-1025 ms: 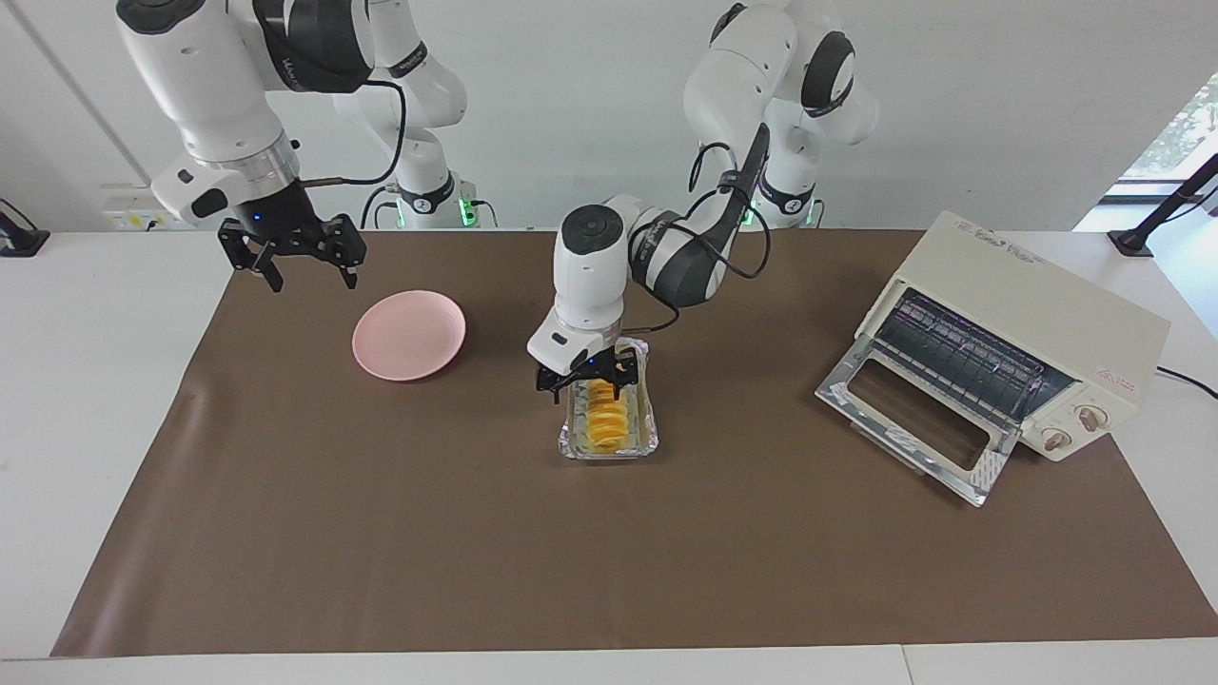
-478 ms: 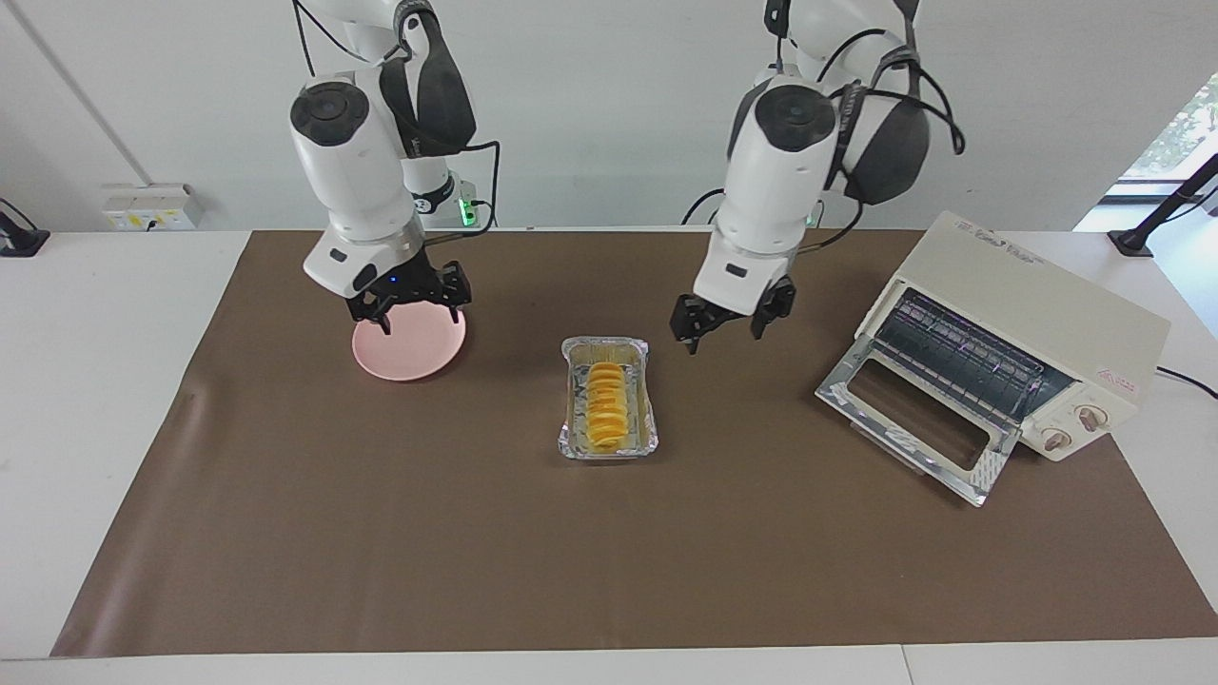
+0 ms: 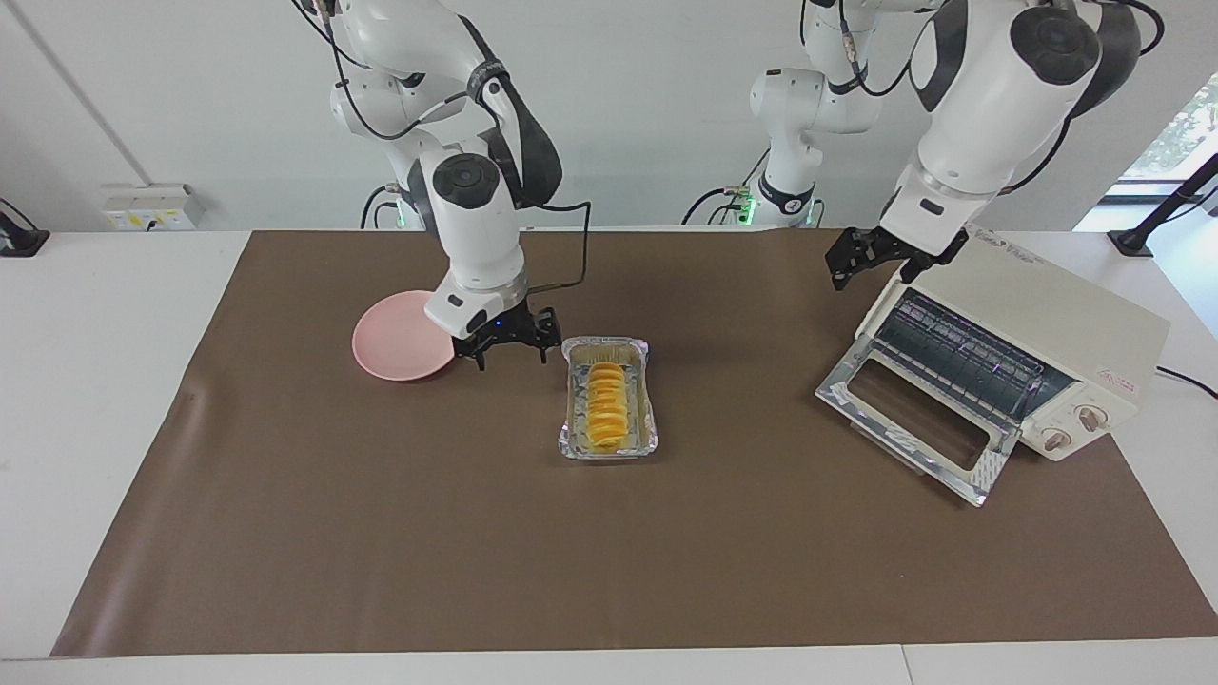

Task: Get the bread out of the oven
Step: 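Set down the foil tray while the right gripper reaches toward it, then grasp the foil tray edge with the right gripper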

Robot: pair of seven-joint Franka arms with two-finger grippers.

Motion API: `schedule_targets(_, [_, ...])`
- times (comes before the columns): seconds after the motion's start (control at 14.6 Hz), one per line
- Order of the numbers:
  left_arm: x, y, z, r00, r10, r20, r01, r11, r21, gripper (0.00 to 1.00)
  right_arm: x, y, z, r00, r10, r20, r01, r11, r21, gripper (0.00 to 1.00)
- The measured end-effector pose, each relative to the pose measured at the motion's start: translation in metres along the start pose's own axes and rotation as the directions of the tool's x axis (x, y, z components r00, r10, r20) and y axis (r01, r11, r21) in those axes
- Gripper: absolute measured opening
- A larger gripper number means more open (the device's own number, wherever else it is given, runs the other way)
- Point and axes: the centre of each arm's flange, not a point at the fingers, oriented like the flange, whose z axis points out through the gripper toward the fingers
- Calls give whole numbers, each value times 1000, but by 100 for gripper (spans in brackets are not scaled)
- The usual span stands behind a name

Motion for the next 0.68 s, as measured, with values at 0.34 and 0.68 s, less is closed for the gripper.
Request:
schedule_targets(0.34, [-27, -59, -8, 999, 47, 29, -46, 999, -3, 100, -6, -32, 59, 996, 85, 8, -86, 996, 39, 99])
schedule_targets(0.68, [-48, -61, -6, 996, 84, 19, -84, 996, -2, 100, -16, -55, 77, 995, 103, 15, -103, 994, 39, 96])
